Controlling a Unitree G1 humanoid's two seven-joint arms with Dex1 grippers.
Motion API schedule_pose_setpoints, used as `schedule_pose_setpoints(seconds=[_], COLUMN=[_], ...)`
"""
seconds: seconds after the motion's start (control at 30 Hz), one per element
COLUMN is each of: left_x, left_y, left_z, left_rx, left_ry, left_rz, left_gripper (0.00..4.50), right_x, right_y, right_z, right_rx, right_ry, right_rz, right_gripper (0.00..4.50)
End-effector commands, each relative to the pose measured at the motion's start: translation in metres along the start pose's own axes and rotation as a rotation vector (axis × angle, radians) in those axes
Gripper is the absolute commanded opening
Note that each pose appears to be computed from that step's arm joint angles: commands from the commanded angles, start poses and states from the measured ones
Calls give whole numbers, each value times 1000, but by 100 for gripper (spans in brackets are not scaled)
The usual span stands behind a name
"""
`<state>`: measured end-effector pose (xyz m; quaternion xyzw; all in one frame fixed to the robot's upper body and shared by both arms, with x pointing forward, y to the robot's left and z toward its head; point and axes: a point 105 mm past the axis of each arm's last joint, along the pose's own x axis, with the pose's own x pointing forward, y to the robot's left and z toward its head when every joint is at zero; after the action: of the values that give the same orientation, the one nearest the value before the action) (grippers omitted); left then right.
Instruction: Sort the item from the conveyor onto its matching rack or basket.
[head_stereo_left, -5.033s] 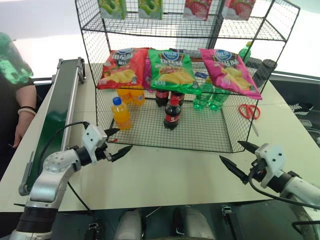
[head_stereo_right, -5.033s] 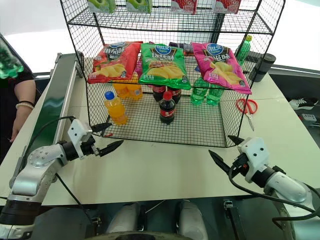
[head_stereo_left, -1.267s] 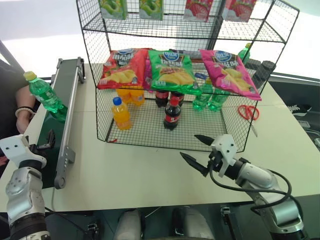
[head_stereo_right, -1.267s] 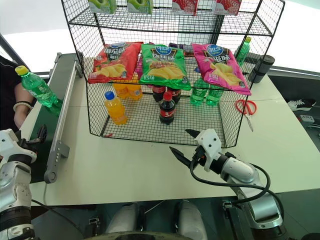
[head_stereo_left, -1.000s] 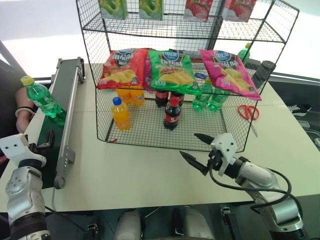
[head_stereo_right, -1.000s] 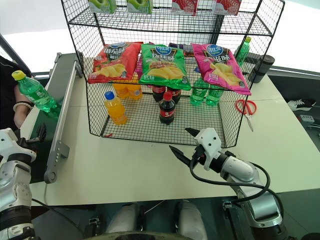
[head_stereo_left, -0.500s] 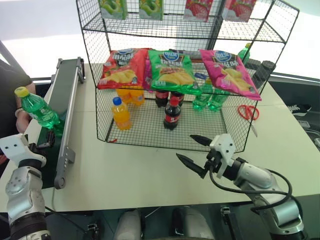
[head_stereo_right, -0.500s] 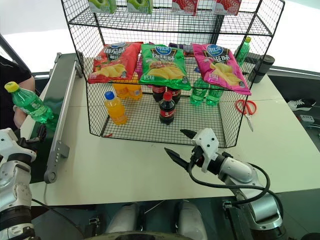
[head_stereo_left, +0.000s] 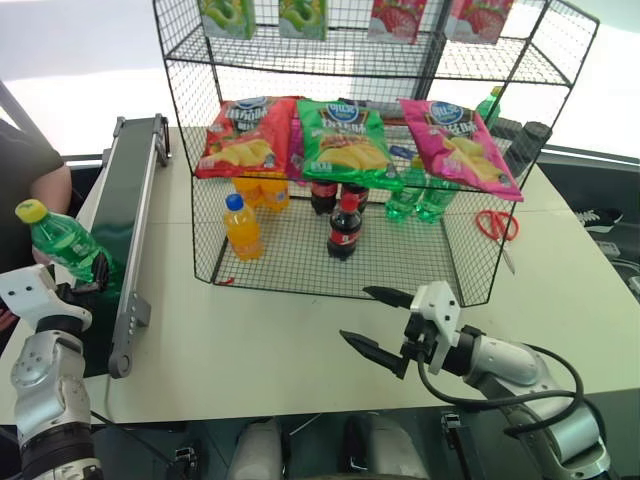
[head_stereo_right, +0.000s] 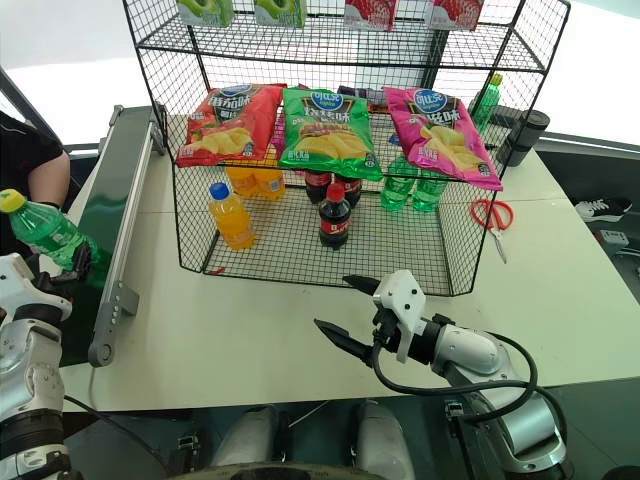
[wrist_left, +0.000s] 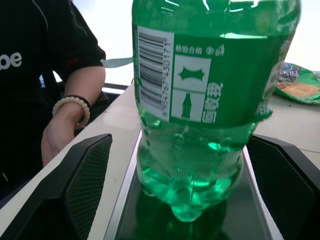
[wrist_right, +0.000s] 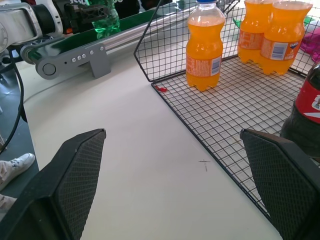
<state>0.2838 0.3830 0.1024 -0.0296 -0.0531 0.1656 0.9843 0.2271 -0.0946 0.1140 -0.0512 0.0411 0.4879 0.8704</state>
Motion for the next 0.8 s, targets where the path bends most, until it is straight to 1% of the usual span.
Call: schedule_pose_setpoints(seconds=[0.03,0.07,0.13,0.17,0.2,0.23,0.3,0.37,0.4,0.47,0.57,0.6,0.63,0.7,0.8], left_x=[1,1,1,0,-1,-2,-3,-2,-2,-2,-5,-7,-10,-15,-40], left_y=[4,4,3,3,3,2,-2,-14,-26,-41,-80,-90,-105,-122,-178], left_z=[18,18,18,19,19,19,26,42,52,62,80,83,84,84,74], left_rx=[9,9,8,8,8,8,32,84,109,132,150,157,169,181,213], left_ry=[-69,-68,-69,-71,-73,-76,-93,-130,-148,-165,-189,-192,-188,-179,-124], left_rz=[10,9,6,5,5,4,-22,-106,-174,-261,-475,-522,-595,-675,-979], left_gripper=[450,450,395,365,314,276,274,274,274,274,274,274,274,274,274], right_x=[-1,-1,-1,-1,-1,-1,0,-1,-1,-2,-3,-3,-3,-2,2], right_y=[2,2,2,2,3,3,3,2,1,0,-3,-3,-5,-6,-7], right_z=[4,4,3,3,2,2,2,2,1,0,-1,-1,0,2,23], right_rx=[-26,-26,-27,-28,-28,-28,-29,-32,-33,-35,-43,-45,-51,-59,-79], right_ry=[-22,-22,-22,-23,-24,-24,-24,-22,-20,-17,-12,-12,-14,-17,-85], right_rz=[8,9,11,12,13,14,15,15,15,14,18,18,17,17,13], right_gripper=[447,447,450,450,450,450,450,450,450,450,450,450,450,450,450])
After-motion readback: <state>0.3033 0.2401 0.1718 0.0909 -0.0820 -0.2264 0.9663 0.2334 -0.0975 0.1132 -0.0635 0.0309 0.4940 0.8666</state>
